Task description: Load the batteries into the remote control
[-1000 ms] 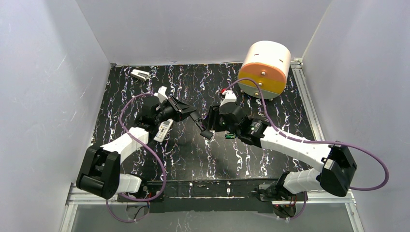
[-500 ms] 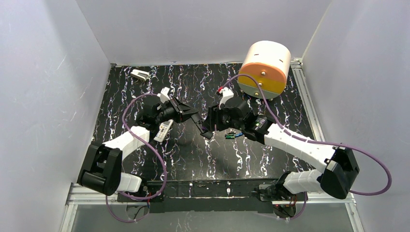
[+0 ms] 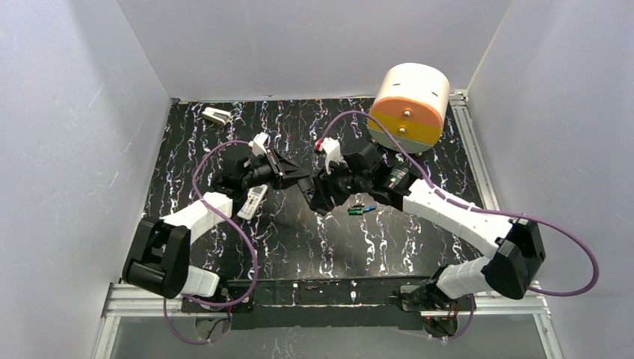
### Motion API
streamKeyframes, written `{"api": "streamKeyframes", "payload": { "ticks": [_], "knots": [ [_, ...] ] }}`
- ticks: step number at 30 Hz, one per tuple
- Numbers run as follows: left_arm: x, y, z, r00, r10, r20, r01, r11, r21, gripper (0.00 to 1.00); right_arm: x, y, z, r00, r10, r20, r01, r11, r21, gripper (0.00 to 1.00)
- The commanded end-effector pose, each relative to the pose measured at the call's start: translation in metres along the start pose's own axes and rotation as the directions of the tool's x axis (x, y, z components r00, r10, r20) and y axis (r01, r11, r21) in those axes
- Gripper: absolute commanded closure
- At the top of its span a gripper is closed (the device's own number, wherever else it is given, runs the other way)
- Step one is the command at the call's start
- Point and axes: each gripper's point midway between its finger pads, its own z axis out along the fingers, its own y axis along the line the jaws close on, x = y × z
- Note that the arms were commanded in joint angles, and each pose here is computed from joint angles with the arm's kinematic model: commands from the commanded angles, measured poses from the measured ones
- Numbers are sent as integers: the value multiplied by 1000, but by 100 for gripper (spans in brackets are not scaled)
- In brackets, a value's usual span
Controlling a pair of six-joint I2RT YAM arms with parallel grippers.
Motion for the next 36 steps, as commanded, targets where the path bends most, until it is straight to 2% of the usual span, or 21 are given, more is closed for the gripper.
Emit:
{"api": "streamKeyframes", "payload": {
  "ticks": [1, 4, 13, 18, 23, 27, 30, 36],
  "knots": [
    [1, -19, -1, 997, 65, -33, -63, 996, 56, 100, 3, -2, -7, 997, -59, -43, 59, 998, 3, 43],
    [2, -19, -1, 997, 68, -41, -66, 996, 57, 100, 4, -3, -7, 997, -63, -52, 64, 998, 5, 48],
    [1, -17, 0, 997, 66, -33, -65, 997, 51, 100, 4, -3, -5, 997, -48, -56, 49, 999, 10, 75],
    [-1, -17, 0, 998, 58, -22, -57, 997, 49, 100, 3, -6, -4, 999, -4, -39, 5, 999, 37, 83],
    [-6, -15, -3, 999, 30, 31, -31, 999, 32, 100, -3, -12, -3, 997, 72, 3, -72, 993, 94, 86],
    [-9, -6, -6, 994, 30, 105, -30, 1000, 3, 100, -16, -26, -10, 978, 196, 78, -208, 955, 212, 86],
    [-11, 3, -9, 986, 30, 162, -27, 999, -24, 100, -18, -28, -12, 965, 247, 93, -262, 936, 235, 86],
    [-10, 7, -10, 979, 79, 190, -73, 997, -38, 100, -19, -23, -11, 961, 267, 66, -275, 934, 228, 84]
  ]
}}
